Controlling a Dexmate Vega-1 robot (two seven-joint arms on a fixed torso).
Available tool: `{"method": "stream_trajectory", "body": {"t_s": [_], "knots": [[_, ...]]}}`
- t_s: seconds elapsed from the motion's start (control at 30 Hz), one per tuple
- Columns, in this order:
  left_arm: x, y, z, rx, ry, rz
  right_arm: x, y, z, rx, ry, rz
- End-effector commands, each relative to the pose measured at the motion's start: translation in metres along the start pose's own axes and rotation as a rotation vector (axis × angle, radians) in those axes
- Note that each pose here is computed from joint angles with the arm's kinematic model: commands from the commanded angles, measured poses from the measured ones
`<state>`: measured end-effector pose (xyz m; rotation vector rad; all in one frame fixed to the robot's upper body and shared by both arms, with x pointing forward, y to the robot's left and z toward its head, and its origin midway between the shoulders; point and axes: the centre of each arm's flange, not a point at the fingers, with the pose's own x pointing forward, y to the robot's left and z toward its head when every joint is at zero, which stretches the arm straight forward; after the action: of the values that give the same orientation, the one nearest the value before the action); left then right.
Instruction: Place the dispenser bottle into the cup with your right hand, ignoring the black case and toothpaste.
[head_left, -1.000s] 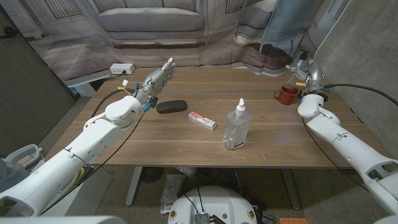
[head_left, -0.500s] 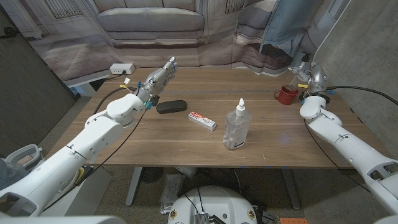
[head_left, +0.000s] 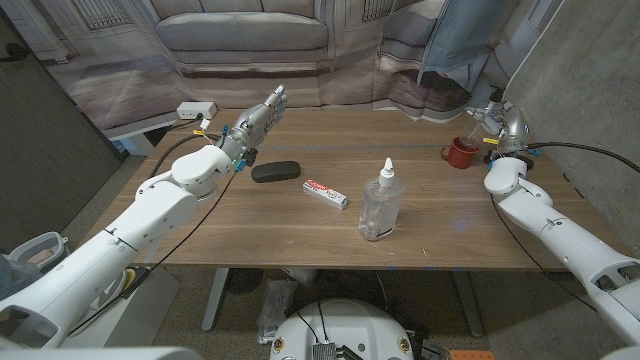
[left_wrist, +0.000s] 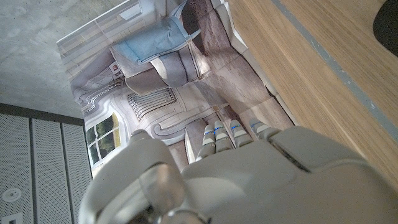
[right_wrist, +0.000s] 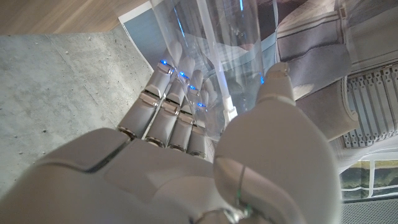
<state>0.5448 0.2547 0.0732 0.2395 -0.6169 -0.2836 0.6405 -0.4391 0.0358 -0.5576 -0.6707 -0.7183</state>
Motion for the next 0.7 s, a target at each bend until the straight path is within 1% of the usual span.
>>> {"method": "stream_trajectory", "body": {"t_s": [0.03,0.3,0.7], "knots": [[0.002,-0.001,0.011,0.021,-0.01,0.002,0.001,0.006,-0.005,0.018,-0.006,-0.007],[0.003,-0.001,0.01,0.018,-0.007,0.004,0.004,0.014,-0.008,0.017,0.004,0.0],[0.005,0.0,0.006,0.007,-0.006,0.008,0.003,0.018,-0.01,0.005,0.008,0.015]]}}
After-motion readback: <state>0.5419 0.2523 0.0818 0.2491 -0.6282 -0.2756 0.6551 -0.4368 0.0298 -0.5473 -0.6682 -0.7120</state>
